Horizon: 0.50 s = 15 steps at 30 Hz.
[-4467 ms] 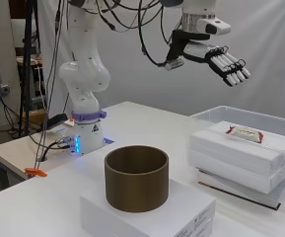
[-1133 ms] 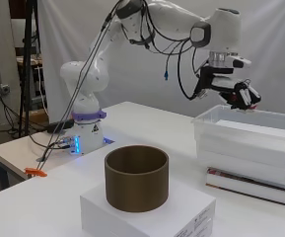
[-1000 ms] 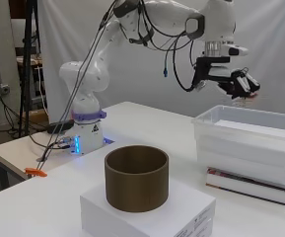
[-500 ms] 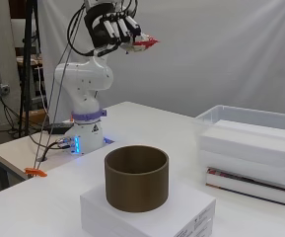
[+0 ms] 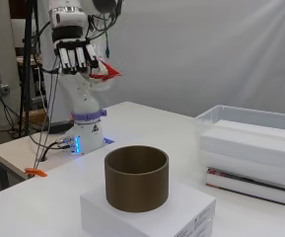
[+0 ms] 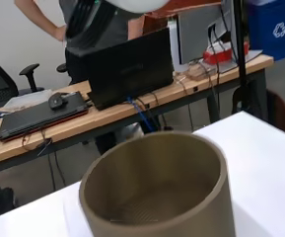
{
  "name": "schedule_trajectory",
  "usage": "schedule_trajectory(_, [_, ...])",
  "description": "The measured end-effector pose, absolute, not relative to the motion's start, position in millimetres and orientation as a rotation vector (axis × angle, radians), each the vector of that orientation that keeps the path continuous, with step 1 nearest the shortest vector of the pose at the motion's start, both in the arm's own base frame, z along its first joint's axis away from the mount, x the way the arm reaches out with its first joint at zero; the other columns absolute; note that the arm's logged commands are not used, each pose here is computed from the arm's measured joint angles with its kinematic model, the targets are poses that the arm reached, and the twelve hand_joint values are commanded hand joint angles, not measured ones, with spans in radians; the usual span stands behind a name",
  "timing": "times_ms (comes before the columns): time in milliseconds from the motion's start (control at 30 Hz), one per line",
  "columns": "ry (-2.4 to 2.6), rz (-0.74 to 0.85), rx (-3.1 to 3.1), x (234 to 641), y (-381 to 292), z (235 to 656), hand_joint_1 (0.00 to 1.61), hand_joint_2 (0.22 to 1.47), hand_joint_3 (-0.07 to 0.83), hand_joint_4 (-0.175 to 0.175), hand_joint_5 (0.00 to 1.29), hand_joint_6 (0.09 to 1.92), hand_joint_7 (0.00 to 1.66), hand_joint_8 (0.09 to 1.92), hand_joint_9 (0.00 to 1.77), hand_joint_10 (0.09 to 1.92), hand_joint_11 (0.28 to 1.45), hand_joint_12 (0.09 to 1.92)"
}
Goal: Teleoperate dual arm-hand system to remove items from a box
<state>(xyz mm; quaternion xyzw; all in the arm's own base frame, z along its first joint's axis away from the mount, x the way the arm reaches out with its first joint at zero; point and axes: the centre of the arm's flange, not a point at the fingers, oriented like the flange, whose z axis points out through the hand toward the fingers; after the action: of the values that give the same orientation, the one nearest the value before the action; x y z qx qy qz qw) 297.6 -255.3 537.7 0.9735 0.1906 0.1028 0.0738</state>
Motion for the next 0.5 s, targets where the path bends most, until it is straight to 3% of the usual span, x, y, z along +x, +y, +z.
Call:
schedule_trajectory(100, [0.541,0.283,2.924,308,-277,544,0.98,1.15,0.003,0.175,0.9,1.13,1.34,1.92,1.54,1.92,1.15,1.81])
schedule_trajectory(233, [0.484,0.144,3.08,352,-341,479,0.98,1.16,0.002,0.175,0.89,1.18,1.36,1.92,1.54,1.92,1.16,1.79])
schedule_trajectory(300, [0.458,0.112,3.107,371,-356,465,0.98,1.16,-0.001,0.175,0.89,1.16,1.36,1.92,1.53,1.92,1.16,1.79])
schedule_trajectory(500, [0.526,0.051,3.089,408,-338,455,0.96,1.17,0.003,0.175,0.86,1.24,1.33,1.92,1.49,1.92,1.12,1.8])
